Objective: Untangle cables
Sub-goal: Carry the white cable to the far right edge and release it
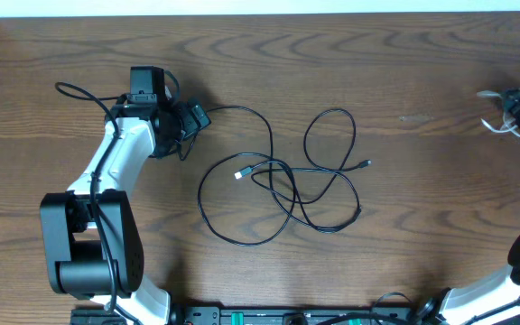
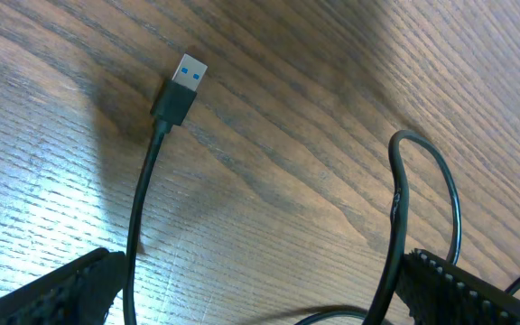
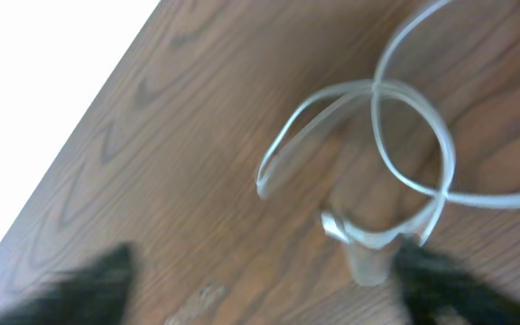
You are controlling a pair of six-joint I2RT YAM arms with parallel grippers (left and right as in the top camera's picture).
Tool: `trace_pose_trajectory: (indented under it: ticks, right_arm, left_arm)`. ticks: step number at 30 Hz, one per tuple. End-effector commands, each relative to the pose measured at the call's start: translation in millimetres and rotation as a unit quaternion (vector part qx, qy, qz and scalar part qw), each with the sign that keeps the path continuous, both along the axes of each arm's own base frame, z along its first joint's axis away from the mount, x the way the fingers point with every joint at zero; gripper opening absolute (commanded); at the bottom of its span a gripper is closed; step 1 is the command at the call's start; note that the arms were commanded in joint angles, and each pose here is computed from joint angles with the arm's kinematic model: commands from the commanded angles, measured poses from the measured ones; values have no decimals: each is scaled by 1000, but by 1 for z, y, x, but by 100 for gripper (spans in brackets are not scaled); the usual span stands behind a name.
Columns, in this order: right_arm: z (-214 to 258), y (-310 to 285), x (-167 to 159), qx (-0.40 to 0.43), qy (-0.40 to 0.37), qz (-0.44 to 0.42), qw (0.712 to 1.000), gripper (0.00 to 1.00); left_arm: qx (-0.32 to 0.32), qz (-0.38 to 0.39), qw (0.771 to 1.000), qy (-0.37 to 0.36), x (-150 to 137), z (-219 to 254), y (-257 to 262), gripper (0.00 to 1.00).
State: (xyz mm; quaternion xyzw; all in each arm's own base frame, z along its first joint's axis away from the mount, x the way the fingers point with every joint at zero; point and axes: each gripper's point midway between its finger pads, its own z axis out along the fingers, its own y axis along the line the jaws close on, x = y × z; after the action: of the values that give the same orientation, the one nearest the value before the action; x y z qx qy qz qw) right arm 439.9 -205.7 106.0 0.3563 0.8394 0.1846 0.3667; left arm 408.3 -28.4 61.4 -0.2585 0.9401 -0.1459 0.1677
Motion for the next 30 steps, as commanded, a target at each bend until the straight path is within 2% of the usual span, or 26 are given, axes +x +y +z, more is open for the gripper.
trace_pose_trajectory:
  ticks: [1, 9, 10, 11, 12, 14, 18, 25, 30]
  right_arm:
    - [-3, 8, -2, 32, 6, 5, 999, 99]
    - [-32, -6, -34, 1, 103, -40, 994, 99]
    - [-32, -5, -34, -8, 102, -29, 994, 97]
    - [-30, -3, -32, -11, 95, -14, 995, 90]
    - [-27, 3, -28, -9, 80, 8, 997, 78]
    - [-15, 18, -16, 10, 35, 56, 998, 1]
    - [8, 35, -1, 38, -33, 105, 993, 1]
    - [3, 18, 8, -5, -32, 78, 996, 1]
    - [-4, 12, 26, -25, -59, 83, 994, 1]
  left_arm:
    - [3, 5, 1000, -8, 0, 7, 1, 100]
    - [3, 5, 1000, -8, 0, 7, 1, 100]
    - [3, 5, 1000, -8, 0, 7, 1, 100]
    - [3, 5, 1000, -8, 0, 7, 1, 100]
    - [3, 5, 1000, -8, 0, 7, 1, 100]
    - [3, 5, 1000, -8, 0, 7, 1, 100]
    - [3, 5, 1000, -8, 0, 7, 1, 100]
    - [3, 5, 1000, -8, 0, 7, 1, 100]
    - [3, 5, 1000, -7, 0, 6, 1, 100]
